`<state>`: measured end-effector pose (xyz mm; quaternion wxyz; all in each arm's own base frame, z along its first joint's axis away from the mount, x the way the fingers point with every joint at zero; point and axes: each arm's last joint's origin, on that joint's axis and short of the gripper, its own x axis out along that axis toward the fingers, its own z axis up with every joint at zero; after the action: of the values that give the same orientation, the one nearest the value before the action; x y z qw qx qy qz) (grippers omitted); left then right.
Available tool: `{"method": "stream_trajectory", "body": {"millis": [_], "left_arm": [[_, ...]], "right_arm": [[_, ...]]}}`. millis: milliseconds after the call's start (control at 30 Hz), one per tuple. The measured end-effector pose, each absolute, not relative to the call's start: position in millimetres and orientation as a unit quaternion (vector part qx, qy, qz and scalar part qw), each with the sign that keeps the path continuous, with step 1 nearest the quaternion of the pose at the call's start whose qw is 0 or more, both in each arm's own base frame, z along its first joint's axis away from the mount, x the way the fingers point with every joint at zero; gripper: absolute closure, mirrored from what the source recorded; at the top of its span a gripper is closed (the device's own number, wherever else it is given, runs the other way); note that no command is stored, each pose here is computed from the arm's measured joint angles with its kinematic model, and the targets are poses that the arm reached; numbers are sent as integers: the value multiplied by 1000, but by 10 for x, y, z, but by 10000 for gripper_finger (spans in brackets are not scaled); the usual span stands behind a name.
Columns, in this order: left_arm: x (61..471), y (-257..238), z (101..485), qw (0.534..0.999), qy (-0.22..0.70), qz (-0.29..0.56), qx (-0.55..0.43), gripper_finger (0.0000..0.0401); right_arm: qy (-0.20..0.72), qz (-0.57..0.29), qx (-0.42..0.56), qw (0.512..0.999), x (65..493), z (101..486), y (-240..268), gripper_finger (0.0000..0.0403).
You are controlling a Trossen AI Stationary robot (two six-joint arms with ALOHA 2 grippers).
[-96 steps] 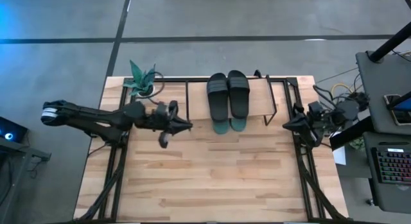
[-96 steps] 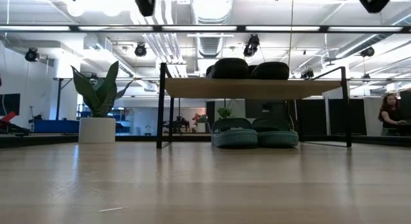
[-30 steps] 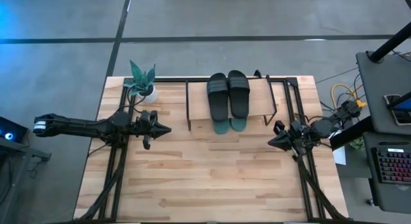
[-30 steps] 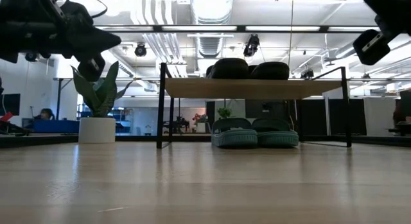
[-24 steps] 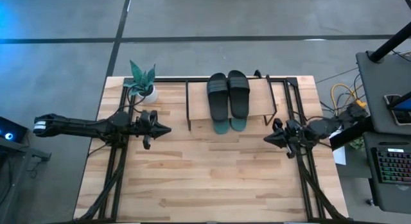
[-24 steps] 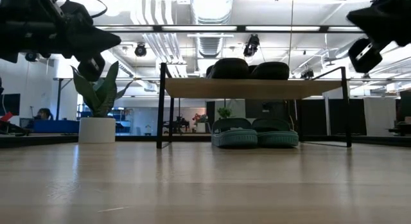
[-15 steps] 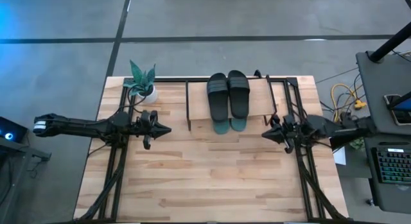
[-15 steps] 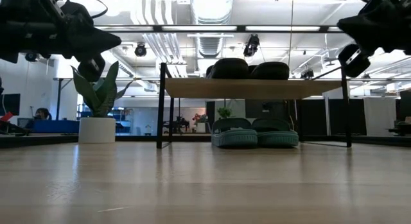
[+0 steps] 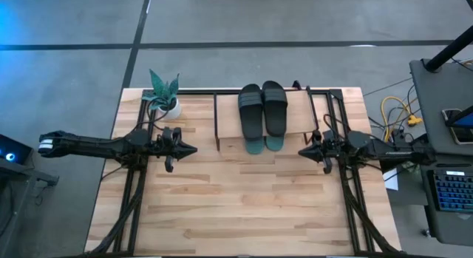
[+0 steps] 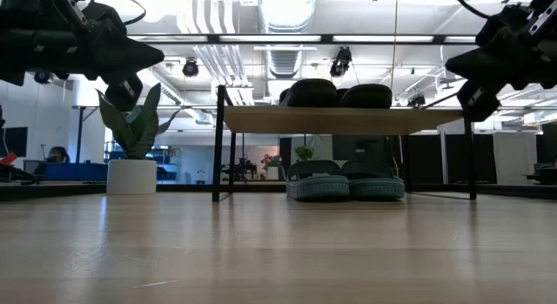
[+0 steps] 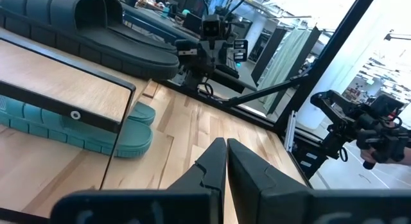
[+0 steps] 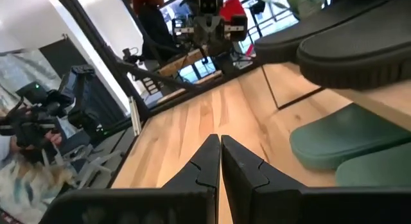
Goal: Pick and place slides into the shelf
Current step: Return to Home Position
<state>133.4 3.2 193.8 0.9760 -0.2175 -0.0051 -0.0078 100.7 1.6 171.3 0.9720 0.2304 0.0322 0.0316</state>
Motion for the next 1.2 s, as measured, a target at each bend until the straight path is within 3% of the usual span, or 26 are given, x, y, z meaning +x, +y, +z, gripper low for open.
{"method": "stream_trajectory", "body": {"millis": [167,767,1033,1200], "left_arm": [[1346,32,1923,976,1,-7,-218,401],[1443,34,1716,972,83,11,-220,401],[1252,28,1630,975,33,0,-218,401],[1193,26,1571,974,60,5,-219,401]], "right_arm": [[26,-3,229,973,1004,1708,-13,394],[32,-5,230,973,1007,1665,-13,394],[25,-4,230,973,1015,1622,-13,394],[17,-2,230,973,1005,1635,-13,394]]}}
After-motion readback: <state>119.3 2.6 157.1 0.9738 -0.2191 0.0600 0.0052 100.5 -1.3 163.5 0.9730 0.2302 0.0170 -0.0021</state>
